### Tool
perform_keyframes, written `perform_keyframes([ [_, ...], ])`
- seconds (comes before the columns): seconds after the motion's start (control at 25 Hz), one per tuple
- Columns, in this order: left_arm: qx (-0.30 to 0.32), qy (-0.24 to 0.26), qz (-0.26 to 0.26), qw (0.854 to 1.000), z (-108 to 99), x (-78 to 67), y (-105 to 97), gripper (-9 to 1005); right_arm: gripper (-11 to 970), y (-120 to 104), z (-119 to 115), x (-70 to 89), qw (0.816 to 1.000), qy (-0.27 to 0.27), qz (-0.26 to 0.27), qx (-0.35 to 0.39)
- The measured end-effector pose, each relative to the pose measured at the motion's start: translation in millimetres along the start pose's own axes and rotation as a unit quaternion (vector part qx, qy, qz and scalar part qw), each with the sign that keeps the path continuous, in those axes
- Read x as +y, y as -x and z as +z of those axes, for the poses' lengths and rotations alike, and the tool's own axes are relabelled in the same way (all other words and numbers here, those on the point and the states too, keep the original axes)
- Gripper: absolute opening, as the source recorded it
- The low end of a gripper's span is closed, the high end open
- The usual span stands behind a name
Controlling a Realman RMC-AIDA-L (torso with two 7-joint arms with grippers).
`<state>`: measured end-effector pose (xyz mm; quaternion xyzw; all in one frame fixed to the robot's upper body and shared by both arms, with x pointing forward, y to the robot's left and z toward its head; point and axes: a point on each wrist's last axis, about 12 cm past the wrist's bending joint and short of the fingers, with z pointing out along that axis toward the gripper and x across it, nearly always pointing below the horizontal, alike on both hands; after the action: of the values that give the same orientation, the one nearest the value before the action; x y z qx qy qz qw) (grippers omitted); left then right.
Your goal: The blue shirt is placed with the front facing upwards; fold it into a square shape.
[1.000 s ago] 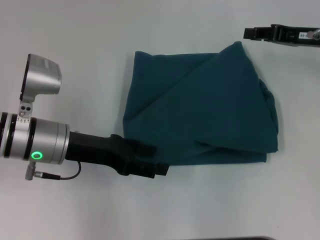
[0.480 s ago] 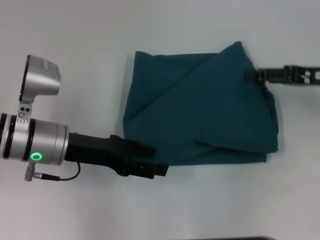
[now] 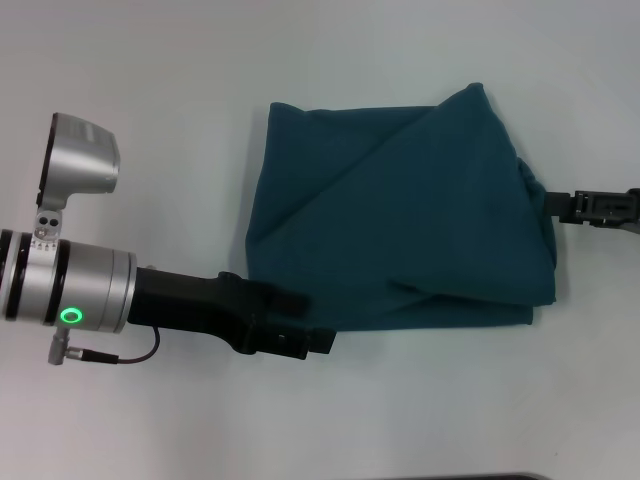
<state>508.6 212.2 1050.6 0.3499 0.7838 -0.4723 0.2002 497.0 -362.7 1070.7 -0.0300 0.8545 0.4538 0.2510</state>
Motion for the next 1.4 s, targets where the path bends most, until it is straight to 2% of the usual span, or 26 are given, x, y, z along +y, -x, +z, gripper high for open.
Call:
perform_keyframes([
  [0.48,0.001,0.0,0.0,1.0,0,0.1,0,769,701,4,21,1.7,1.0,-0.005,-0.006,-0.001],
  [1.4,0.001,0.0,0.0,1.0,0,0.1,0,768,693,-6,26,2.1,1.0,0.007,0.003,0.02],
])
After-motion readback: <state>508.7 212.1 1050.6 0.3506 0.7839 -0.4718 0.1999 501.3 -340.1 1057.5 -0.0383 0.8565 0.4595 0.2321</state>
